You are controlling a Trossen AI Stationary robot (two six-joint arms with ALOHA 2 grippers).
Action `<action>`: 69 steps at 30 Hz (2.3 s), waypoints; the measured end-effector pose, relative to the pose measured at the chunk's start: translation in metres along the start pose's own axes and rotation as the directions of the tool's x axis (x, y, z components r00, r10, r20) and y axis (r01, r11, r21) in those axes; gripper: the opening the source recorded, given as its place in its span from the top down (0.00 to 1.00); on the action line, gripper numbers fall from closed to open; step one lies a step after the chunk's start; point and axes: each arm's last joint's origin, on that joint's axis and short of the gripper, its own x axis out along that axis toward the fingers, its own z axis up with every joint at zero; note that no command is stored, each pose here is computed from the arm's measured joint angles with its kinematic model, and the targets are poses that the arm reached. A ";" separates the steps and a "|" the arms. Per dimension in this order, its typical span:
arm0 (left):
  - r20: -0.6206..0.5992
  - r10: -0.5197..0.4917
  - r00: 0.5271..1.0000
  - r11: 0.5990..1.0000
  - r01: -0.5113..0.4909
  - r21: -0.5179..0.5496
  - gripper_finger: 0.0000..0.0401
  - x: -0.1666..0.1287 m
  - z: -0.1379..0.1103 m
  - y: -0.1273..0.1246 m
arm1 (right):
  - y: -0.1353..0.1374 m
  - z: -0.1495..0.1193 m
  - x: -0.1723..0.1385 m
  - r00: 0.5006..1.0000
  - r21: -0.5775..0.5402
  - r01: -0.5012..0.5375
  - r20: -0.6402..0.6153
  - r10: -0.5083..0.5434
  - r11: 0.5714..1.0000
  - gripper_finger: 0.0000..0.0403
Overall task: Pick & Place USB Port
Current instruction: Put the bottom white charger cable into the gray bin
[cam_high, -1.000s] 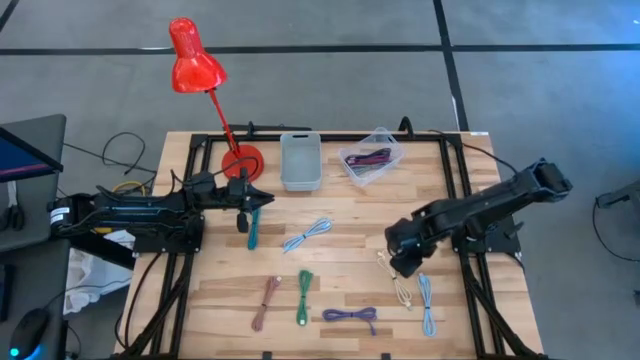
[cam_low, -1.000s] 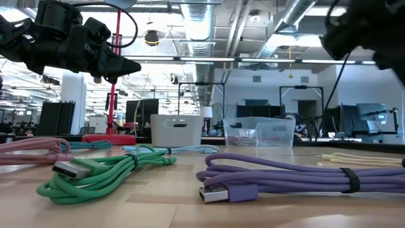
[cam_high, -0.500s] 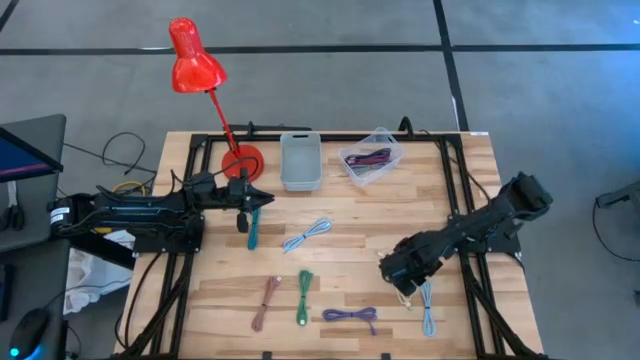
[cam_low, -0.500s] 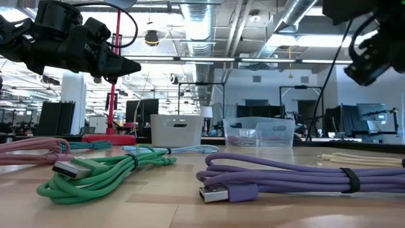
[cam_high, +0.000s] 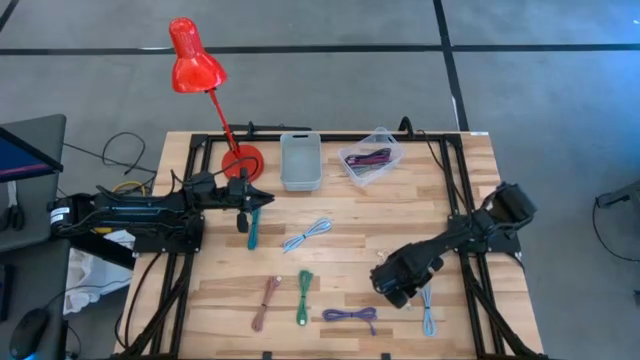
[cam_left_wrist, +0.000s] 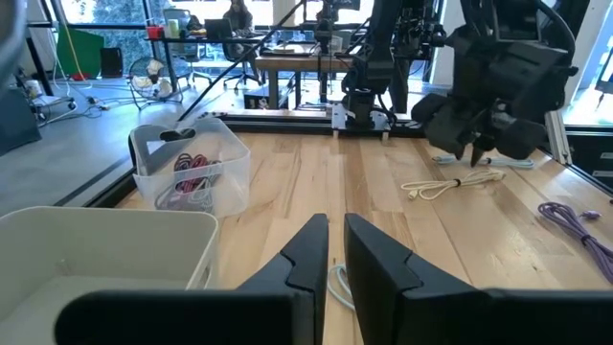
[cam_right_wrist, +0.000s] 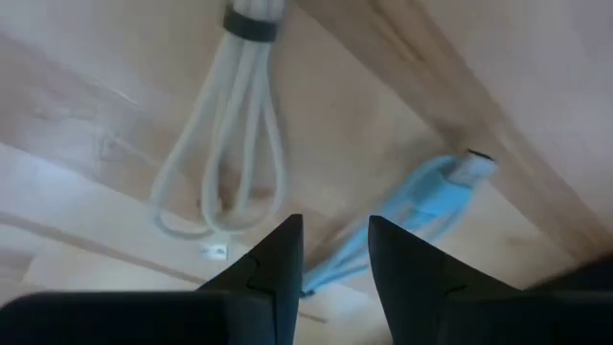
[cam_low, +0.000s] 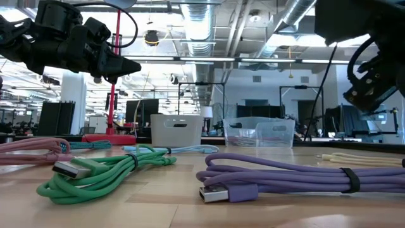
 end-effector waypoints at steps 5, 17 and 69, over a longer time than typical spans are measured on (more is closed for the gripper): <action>0.000 0.000 1.000 1.000 0.000 0.000 0.90 0.000 0.000 0.000 | 0.002 0.000 0.007 1.000 0.001 0.027 -0.002 -0.027 1.000 0.72; 0.000 0.000 1.000 1.000 0.000 0.000 0.90 0.000 0.000 0.000 | 0.003 -0.002 0.015 0.997 0.012 0.054 -0.061 -0.053 0.998 0.72; -0.001 0.000 1.000 1.000 0.000 0.000 0.90 0.000 0.000 0.000 | -0.005 -0.025 0.024 0.997 0.003 0.070 -0.021 -0.069 0.998 0.98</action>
